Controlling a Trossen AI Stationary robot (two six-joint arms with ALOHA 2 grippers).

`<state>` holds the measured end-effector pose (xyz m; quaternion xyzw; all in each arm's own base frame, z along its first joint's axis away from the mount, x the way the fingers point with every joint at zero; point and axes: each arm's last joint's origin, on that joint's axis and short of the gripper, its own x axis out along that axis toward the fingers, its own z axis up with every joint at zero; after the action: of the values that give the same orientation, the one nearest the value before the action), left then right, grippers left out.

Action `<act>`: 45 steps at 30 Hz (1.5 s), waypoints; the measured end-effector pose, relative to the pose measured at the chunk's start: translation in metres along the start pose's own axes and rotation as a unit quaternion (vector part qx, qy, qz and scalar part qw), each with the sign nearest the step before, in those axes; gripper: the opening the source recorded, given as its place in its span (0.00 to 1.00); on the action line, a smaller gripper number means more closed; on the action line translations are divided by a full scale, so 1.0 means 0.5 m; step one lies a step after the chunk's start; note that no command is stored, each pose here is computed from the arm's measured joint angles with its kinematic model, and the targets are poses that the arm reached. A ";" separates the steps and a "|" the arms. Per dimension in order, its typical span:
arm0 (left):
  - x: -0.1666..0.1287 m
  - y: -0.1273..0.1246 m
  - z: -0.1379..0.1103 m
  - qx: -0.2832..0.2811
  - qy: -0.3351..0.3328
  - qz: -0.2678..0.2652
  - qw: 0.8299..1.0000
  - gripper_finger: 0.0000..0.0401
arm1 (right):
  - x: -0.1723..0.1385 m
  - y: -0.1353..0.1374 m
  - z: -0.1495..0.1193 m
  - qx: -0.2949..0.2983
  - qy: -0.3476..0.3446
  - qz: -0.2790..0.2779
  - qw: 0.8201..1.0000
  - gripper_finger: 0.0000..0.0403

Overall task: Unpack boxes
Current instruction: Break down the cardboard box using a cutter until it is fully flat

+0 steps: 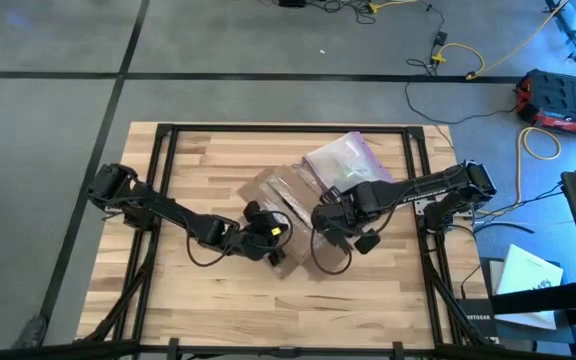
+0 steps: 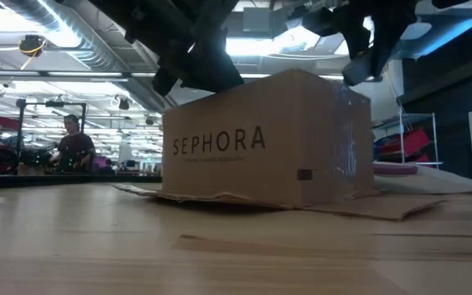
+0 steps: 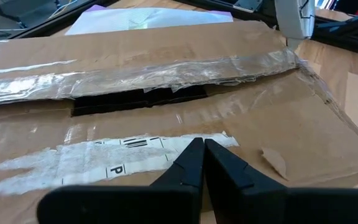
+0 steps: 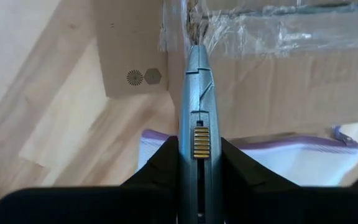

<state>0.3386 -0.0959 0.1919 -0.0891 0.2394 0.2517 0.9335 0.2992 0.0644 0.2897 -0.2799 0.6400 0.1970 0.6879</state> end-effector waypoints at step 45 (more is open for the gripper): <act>-0.019 0.027 0.065 0.094 -0.016 -0.082 0.992 0.00 | 0.139 0.193 -0.182 0.639 -0.218 -0.043 0.736 0.14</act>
<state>0.3373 -0.0789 0.2243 -0.0168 0.2389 0.1517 0.9590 0.1757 0.0743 0.2058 0.2492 0.4354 -0.2327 0.8332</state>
